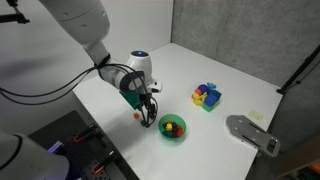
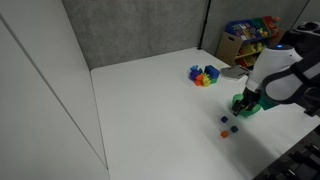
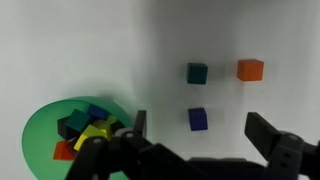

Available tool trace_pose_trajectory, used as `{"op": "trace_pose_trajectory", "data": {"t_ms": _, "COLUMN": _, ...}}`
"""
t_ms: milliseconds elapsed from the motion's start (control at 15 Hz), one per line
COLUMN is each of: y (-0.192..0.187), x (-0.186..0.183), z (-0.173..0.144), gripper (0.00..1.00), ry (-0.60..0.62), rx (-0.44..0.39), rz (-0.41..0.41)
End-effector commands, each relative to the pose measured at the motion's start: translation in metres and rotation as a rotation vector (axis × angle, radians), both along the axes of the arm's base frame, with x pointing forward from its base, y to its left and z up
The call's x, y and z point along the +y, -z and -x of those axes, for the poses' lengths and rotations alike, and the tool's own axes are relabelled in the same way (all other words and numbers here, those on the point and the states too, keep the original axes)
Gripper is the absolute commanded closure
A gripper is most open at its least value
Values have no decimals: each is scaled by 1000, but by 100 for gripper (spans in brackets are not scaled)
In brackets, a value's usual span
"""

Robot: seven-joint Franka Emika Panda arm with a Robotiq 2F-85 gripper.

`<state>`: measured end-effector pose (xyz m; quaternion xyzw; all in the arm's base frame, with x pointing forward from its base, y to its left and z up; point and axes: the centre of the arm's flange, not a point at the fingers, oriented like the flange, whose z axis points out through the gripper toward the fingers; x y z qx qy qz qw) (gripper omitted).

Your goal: Put the purple block in the bowl

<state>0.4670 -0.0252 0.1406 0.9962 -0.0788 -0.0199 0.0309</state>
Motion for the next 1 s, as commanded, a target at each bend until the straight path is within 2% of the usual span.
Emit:
{"op": "trace_pose_trajectory", "data": {"t_ms": 0, "y": 27, "x": 5, "z": -31, "gripper": 0, "ry": 19, "rx": 5, "rz": -27}}
{"op": "trace_pose_trajectory", "data": {"t_ms": 467, "y": 72, "x": 18, "z": -55, "gripper": 0, "ry": 15, "rx": 4, "rz": -31}}
{"op": "trace_pose_trajectory", "data": {"t_ms": 933, "y": 97, "x": 21, "z": -61, "gripper": 0, "ry": -28, "rx": -1, "rz": -33}}
